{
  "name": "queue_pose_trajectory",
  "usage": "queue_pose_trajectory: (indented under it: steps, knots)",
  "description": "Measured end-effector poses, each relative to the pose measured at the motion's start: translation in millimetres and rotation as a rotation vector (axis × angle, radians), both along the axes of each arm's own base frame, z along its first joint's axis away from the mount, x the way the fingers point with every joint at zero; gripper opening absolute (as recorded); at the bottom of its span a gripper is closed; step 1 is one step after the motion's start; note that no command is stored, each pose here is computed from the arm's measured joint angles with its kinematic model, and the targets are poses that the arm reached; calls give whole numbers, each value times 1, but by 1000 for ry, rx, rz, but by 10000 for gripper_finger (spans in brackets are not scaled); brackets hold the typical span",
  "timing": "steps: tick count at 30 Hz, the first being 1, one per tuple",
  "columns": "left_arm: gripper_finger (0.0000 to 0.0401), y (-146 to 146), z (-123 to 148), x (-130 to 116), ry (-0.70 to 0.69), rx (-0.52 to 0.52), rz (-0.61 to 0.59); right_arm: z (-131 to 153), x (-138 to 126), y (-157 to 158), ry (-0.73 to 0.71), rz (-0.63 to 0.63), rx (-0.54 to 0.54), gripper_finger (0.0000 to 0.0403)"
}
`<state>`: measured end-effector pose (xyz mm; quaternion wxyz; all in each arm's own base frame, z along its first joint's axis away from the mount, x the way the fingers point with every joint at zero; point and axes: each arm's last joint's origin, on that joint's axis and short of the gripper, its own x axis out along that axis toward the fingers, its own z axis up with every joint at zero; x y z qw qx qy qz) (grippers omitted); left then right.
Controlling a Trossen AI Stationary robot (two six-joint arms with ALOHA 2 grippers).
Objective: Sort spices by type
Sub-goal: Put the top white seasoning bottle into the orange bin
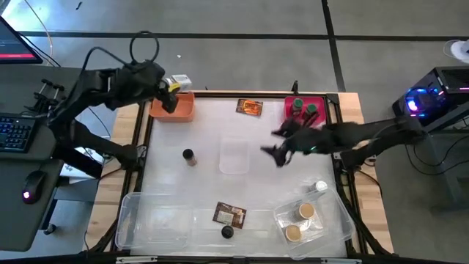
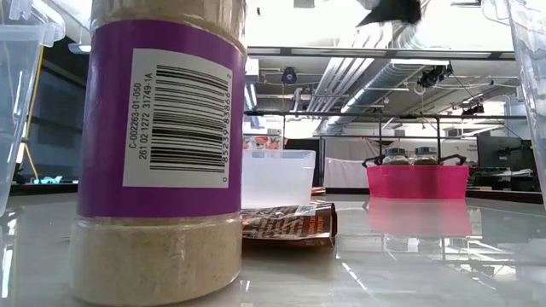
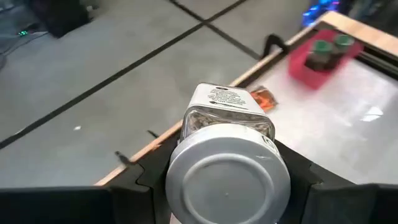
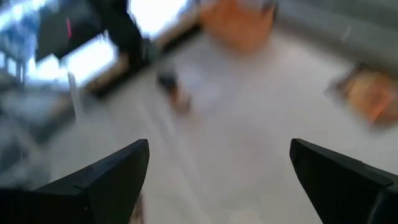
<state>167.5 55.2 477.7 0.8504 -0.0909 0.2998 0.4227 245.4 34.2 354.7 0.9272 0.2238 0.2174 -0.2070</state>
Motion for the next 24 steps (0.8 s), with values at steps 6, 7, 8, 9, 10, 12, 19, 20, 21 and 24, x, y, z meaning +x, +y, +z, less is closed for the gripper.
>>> queue_pose_trajectory:
  steps: [6, 7, 8, 9, 10, 12, 19, 20, 21, 24]
  knots:
    - [169, 28, -10, 6, 68, -39, 117, 48, -30, -16, -181, -101, -129, 385]
    - [169, 34, -13, 7, 98, -62, 129, 52, -33, -17, -193, -103, -135, 385]
    - [169, 41, -18, 8, 138, -90, 135, 54, -36, -18, -200, -103, -139, 385]
    - [169, 48, -22, 8, 179, -118, 148, 55, -38, -18, -205, -104, -138, 385]
    - [169, 56, -28, 9, 225, -141, 162, 54, -38, -18, -203, -104, -135, 385]
    - [169, 72, -38, 14, 311, -180, 187, 52, -38, -17, -188, -97, -118, 385]
    - [169, 120, -61, 25, 413, -245, 202, 43, -32, -15, -140, -61, -46, 385]
    - [169, 127, -64, 26, 406, -252, 224, 43, -30, -15, -142, -73, -38, 385]
    - [169, 135, -68, 26, 386, -262, 259, 43, -30, -15, -146, -90, -40, 385]
    - [169, 157, -86, 18, 350, -345, 356, 41, -28, -16, -160, -170, -32, 385]
